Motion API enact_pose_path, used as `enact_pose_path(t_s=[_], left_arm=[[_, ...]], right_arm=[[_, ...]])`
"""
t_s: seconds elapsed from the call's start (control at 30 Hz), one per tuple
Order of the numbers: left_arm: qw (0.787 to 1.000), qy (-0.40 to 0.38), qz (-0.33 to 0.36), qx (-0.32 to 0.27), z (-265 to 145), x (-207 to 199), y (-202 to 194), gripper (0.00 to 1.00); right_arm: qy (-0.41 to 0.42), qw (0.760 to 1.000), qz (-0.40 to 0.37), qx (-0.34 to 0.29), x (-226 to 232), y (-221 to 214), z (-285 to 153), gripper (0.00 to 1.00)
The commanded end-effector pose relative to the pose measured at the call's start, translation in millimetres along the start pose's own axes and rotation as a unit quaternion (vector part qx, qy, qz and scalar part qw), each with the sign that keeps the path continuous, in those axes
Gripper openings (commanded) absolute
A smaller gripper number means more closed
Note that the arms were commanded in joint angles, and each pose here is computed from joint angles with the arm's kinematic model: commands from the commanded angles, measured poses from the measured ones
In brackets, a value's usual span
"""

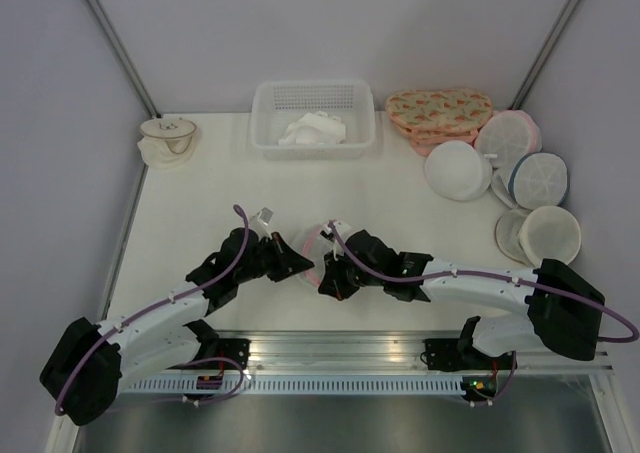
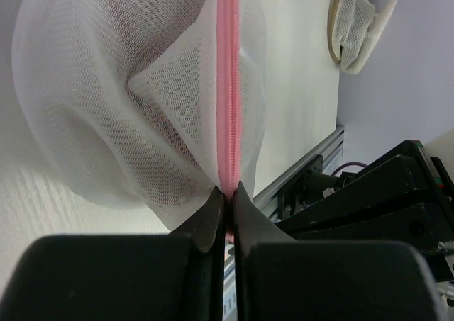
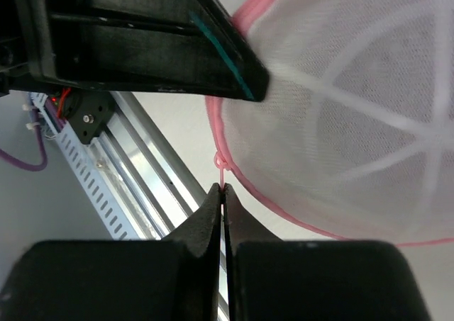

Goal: Unzip the laundry bag and remove the bra

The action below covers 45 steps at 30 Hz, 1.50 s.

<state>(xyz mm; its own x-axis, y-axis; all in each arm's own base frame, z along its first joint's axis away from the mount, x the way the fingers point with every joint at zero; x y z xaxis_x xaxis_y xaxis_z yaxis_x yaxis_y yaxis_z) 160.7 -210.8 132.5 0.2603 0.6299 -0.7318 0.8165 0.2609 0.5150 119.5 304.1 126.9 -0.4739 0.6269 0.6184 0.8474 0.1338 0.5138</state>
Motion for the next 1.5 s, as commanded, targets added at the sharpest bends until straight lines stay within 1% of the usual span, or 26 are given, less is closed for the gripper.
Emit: enact_pose_path(t_s=[0.0, 0.2, 0.3, 0.37, 0.47, 0.53, 0.57, 0.63, 0.73, 0.77, 0.8, 0.9, 0.93, 0.97, 1.03, 1.07, 1.1, 1.13, 1.17, 1.2, 1.23, 1.27, 1.3, 1.33, 1.4, 1.47], left_arm=[[0.999, 0.001, 0.018, -0.032, -2, -7, 13, 0.02], [0.998, 0.020, 0.035, -0.054, -6, -9, 26, 0.02], [0.997, 0.021, 0.044, -0.057, -5, -12, 30, 0.02], [0.997, 0.018, 0.050, -0.059, -4, -16, 34, 0.02], [0.996, 0.021, 0.069, -0.058, -2, -18, 41, 0.02], [0.995, 0.025, 0.078, -0.057, 1, -18, 46, 0.02], [0.993, 0.022, 0.095, -0.063, 2, -22, 53, 0.02], [0.992, 0.028, 0.103, -0.063, 8, -19, 63, 0.02], [0.989, 0.013, 0.131, -0.067, 22, -26, 87, 0.02], [0.988, -0.003, 0.145, -0.058, 26, -28, 90, 0.02], [0.987, -0.010, 0.147, -0.056, 32, -26, 95, 0.03], [0.989, -0.038, 0.142, -0.030, 51, -24, 101, 0.11], [0.990, -0.040, 0.136, -0.021, 57, -23, 101, 0.28], [0.991, -0.037, 0.125, -0.016, 57, -22, 99, 0.39], [0.994, -0.019, 0.110, -0.015, 54, -15, 94, 0.57], [0.994, 0.002, 0.108, -0.026, 48, -12, 94, 0.62], [0.994, 0.017, 0.107, -0.029, 42, -9, 92, 0.65], [0.993, 0.035, 0.105, -0.030, 37, -3, 87, 0.71], [0.992, 0.049, 0.107, -0.045, 25, -5, 87, 0.73], [0.991, 0.052, 0.107, -0.054, 19, -5, 86, 0.77], [0.992, 0.058, 0.099, -0.051, 14, 2, 77, 0.79], [0.991, 0.045, 0.102, -0.071, 3, -7, 78, 0.80], [0.992, 0.039, 0.099, -0.074, -1, -8, 75, 0.80], [0.992, 0.038, 0.094, -0.071, -4, -5, 67, 0.82], [0.994, 0.015, 0.087, -0.069, -10, -12, 59, 0.82], [0.995, 0.004, 0.083, -0.051, -9, -13, 47, 0.82]], right_arm=[[-0.061, 0.998, 0.001, -0.003, -10, 5, -3, 0.00], [-0.194, 0.979, 0.028, 0.049, -60, -28, -4, 0.00], [-0.264, 0.963, 0.033, 0.036, -82, -32, -9, 0.01], [-0.325, 0.945, 0.033, 0.010, -97, -27, -16, 0.00], [-0.373, 0.927, 0.028, -0.033, -101, -11, -22, 0.00], [-0.382, 0.922, 0.026, -0.053, -100, -3, -26, 0.00], [-0.379, 0.923, 0.027, -0.060, -98, 1, -27, 0.00], [-0.364, 0.928, 0.024, -0.071, -91, 6, -31, 0.00], [-0.311, 0.947, 0.022, -0.080, -77, 11, -32, 0.00], [-0.289, 0.955, 0.023, -0.066, -73, 6, -31, 0.00], [-0.269, 0.960, 0.023, -0.073, -67, 8, -35, 0.00], [-0.210, 0.975, 0.026, -0.072, -52, 8, -37, 0.00], [-0.196, 0.977, 0.027, -0.077, -48, 9, -37, 0.00], [-0.179, 0.981, 0.028, -0.074, -44, 7, -40, 0.01], [-0.160, 0.984, 0.027, -0.080, -40, 8, -40, 0.00], [-0.147, 0.986, 0.027, -0.079, -37, 8, -41, 0.00], [-0.141, 0.986, 0.026, -0.082, -35, 9, -40, 0.01], [-0.130, 0.988, 0.023, -0.085, -33, 10, -39, 0.00], [-0.123, 0.989, 0.021, -0.083, -31, 10, -38, 0.00], [-0.109, 0.991, 0.020, -0.076, -27, 8, -37, 0.00], [-0.093, 0.992, 0.017, -0.083, -22, 12, -35, 0.01], [-0.087, 0.993, 0.016, -0.082, -21, 13, -33, 0.00], [-0.076, 0.994, 0.013, -0.076, -17, 12, -32, 0.01], [-0.066, 0.995, 0.010, -0.080, -14, 15, -30, 0.00], [-0.054, 0.996, 0.004, -0.076, -9, 17, -25, 0.00], [-0.039, 0.996, -0.001, -0.076, -3, 21, -20, 0.00]])
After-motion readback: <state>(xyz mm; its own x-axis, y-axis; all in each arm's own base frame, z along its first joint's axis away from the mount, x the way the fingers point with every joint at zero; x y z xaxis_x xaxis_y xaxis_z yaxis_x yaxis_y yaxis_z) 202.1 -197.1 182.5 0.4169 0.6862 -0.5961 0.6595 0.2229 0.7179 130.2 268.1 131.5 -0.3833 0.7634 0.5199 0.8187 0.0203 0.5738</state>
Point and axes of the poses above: each gripper's point midway between its finger pads, its own z axis out along the fingers, its own x axis along the line the jaws close on, y = z × x, the point moved 5 cm from there along -z, back along the fingers, and after that the axes turned 12 degrees about z, right-handed, at the moved point
